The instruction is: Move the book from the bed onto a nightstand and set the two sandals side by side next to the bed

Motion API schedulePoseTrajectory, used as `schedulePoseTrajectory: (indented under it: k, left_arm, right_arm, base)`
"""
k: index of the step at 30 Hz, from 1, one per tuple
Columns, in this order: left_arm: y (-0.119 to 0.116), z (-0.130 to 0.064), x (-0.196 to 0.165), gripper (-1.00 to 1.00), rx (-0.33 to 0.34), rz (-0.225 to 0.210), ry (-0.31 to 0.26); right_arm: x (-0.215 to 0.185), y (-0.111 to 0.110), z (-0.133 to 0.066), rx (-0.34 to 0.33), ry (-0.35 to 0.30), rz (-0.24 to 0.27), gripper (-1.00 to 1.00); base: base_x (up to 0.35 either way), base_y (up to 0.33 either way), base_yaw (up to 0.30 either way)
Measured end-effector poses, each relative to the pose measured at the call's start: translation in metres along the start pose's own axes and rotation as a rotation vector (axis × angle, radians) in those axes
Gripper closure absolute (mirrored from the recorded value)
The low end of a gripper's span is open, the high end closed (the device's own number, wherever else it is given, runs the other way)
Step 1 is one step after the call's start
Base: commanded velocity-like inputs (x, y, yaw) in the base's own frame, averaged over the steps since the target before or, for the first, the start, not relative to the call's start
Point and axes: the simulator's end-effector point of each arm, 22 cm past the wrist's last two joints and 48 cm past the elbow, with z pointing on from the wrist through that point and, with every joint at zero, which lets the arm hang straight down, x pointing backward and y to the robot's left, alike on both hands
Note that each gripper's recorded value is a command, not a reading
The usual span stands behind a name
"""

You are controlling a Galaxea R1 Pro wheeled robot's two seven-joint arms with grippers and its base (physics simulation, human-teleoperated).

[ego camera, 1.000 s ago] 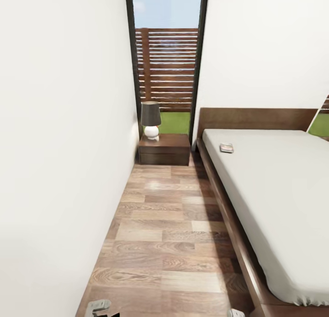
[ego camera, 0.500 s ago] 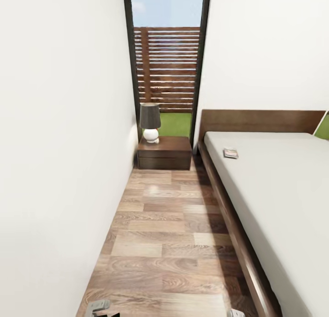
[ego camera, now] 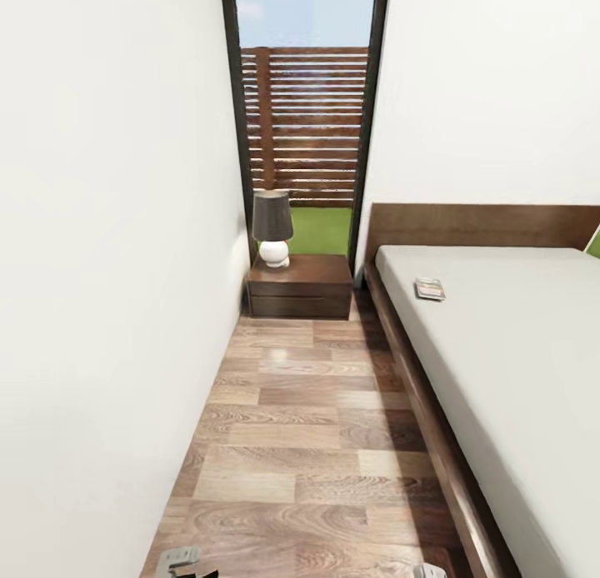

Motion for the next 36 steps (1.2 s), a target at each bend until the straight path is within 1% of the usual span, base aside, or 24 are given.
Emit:
schedulePoseTrajectory:
  k: [36]
  left_arm:
    - [0.0,0.0,0.0,-1.0,0.0,0.0,0.0]
  right_arm:
    - [0.0004,-0.0001,-0.0001,0.0,0.0,0.0,-1.0]
  base:
    - [0.328,0.0,0.0]
